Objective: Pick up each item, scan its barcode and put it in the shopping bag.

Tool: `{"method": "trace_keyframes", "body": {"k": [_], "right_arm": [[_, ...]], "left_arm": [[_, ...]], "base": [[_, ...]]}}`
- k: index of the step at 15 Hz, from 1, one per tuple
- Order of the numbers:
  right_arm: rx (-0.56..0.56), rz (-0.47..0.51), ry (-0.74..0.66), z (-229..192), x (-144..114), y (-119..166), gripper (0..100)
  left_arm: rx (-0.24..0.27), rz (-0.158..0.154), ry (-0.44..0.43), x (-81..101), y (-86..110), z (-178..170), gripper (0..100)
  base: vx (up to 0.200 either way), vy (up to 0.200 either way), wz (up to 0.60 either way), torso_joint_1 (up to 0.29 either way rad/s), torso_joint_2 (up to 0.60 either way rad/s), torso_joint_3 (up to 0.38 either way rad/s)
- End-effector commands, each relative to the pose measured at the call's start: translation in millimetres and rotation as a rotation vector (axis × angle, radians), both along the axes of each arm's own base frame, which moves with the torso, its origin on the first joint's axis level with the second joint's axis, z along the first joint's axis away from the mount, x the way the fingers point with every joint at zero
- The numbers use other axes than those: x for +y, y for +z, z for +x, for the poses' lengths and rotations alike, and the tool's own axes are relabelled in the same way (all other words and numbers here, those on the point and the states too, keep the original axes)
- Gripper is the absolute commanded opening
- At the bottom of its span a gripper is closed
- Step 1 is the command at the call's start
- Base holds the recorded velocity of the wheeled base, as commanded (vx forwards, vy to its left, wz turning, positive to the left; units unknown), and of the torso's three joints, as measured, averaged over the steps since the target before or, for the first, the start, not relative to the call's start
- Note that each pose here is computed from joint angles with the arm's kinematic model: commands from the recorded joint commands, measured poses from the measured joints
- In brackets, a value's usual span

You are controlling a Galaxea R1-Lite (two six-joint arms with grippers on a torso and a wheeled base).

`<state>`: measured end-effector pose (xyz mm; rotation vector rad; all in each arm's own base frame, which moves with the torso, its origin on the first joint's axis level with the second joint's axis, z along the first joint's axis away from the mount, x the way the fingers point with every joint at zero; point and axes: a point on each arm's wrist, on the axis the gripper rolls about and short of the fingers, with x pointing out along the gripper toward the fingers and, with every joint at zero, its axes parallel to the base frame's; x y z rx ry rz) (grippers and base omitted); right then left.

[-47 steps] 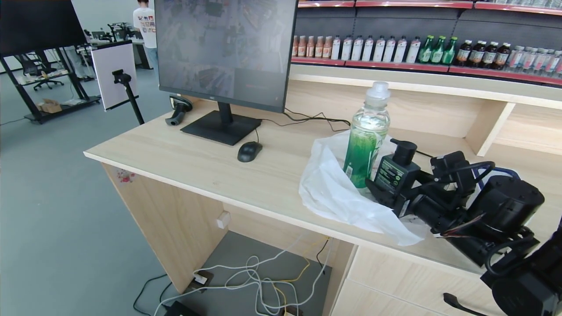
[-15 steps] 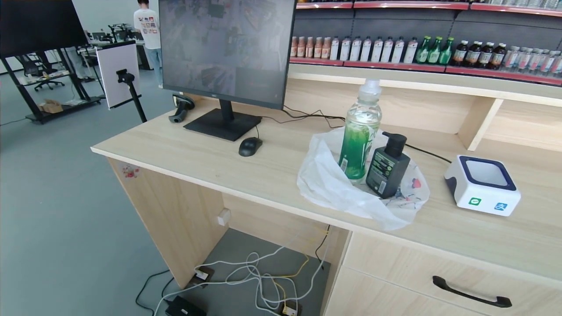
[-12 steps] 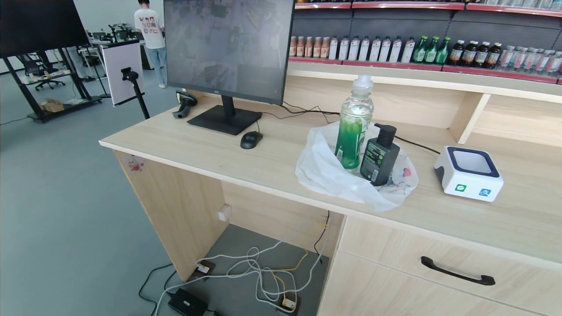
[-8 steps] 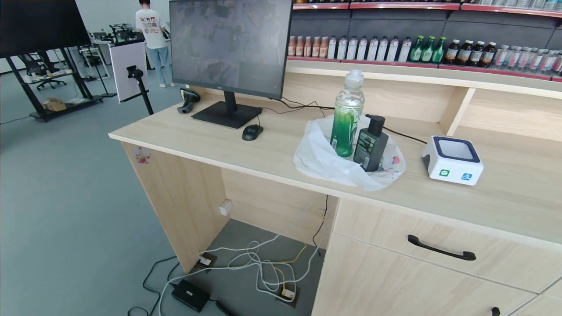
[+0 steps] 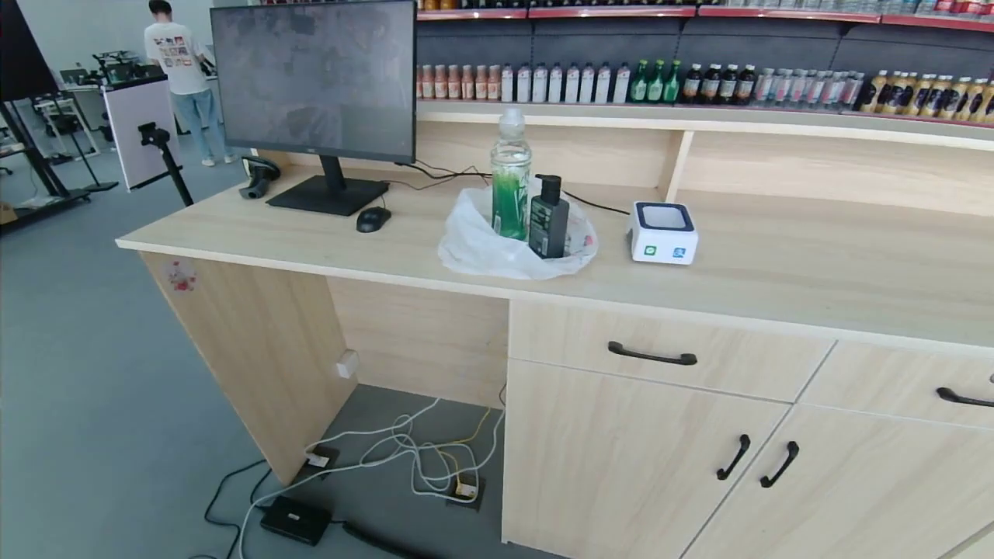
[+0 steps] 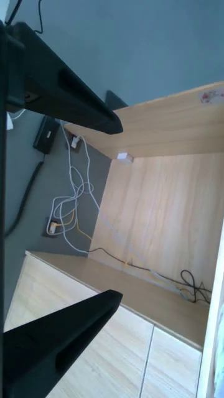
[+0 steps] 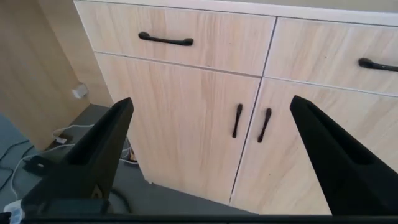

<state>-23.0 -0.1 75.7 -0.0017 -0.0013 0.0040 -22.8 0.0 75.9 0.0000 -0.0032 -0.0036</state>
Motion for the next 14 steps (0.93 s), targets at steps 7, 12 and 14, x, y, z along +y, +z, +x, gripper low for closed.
{"method": "trace_keyframes", "body": {"k": [7,12,14], "right_arm": [[0.001,0.002,0.001,0.1,0.0,0.1,100],[0.001,-0.006,0.001,0.1,0.0,0.1,100],[0.001,-0.001,0.001,0.1,0.0,0.1,100]], "left_arm": [[-0.001,-0.005,0.002,0.0,0.1,0.0,100],[-0.001,-0.003,0.001,0.0,0.1,0.0,100],[-0.001,0.000,0.001,0.0,0.1,0.0,100]], "base": [[-0.029,0.029,-0.17,0.002,0.00,0.000],[-0.120,0.120,0.00,0.004,0.01,0.001],[0.000,0.000,0.00,0.000,0.00,0.000]]}}
